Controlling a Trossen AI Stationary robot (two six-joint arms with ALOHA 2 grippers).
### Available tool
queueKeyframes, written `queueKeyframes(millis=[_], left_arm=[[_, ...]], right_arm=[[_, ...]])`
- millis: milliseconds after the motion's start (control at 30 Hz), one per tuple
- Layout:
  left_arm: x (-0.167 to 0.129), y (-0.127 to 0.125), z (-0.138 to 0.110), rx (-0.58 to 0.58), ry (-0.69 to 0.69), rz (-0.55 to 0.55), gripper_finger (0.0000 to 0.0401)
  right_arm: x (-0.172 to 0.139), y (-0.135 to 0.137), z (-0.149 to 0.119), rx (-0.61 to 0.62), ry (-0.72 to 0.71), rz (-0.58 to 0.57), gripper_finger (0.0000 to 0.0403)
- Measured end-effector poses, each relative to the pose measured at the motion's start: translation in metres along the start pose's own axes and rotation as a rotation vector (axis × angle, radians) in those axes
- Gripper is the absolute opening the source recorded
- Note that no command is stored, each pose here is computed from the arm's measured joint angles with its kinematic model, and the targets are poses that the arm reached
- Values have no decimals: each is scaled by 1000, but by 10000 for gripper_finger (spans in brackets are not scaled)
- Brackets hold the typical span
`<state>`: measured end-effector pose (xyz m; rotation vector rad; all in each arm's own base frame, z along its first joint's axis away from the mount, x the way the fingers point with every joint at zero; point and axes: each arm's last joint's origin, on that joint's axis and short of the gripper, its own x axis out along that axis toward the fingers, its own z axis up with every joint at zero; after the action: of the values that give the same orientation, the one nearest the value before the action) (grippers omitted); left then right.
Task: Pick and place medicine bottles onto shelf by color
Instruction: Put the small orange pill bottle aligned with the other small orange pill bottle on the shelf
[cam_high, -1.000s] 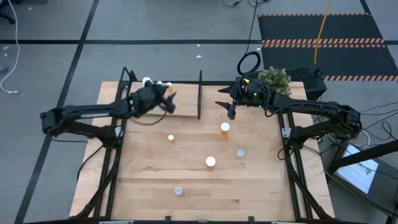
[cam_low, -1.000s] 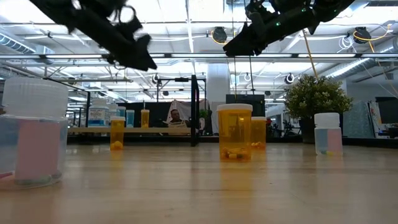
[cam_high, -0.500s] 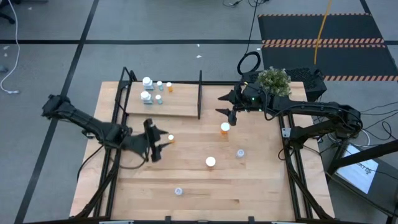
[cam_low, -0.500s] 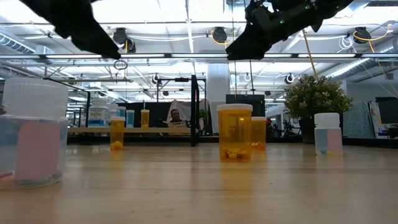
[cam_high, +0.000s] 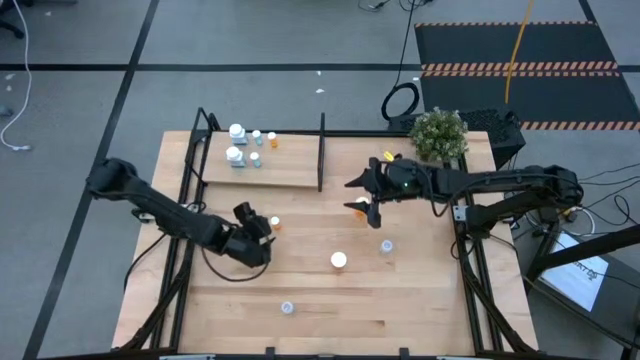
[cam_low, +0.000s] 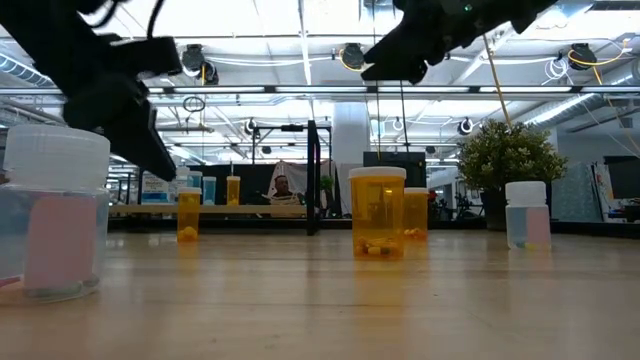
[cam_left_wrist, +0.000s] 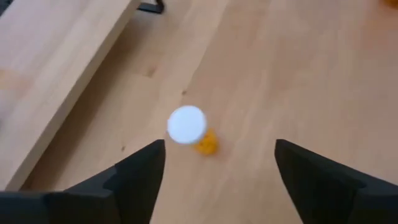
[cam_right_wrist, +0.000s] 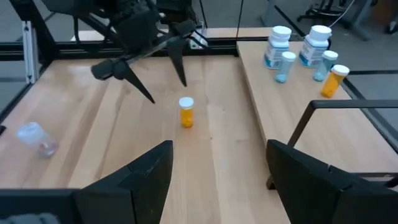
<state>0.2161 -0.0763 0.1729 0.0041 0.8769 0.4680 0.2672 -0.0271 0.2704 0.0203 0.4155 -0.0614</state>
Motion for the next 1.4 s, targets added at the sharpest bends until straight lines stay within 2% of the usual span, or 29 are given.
queueKeyframes(millis=[100,200,400,533,900,1033,1167,1400], left_arm=[[8,3,3,-9,0,29,321],[11,7,8,11,-14,34,320],[20,20,17,67,45,-57,295],[26,28,20,78,72,-75,283],[31,36,23,69,93,-103,280],[36,36,16,51,92,-126,277],[38,35,13,40,66,-140,255],[37,34,13,39,63,-140,191]], right_arm=[[0,5,0,-16,0,1,253],[0,9,-1,-22,7,12,253],[0,9,-3,-49,28,14,253],[0,9,-4,-61,42,14,253],[0,9,-6,-76,57,15,253],[0,9,-5,-80,57,15,253],[0,9,-5,-79,57,15,253],[0,9,-5,-79,57,15,253]])
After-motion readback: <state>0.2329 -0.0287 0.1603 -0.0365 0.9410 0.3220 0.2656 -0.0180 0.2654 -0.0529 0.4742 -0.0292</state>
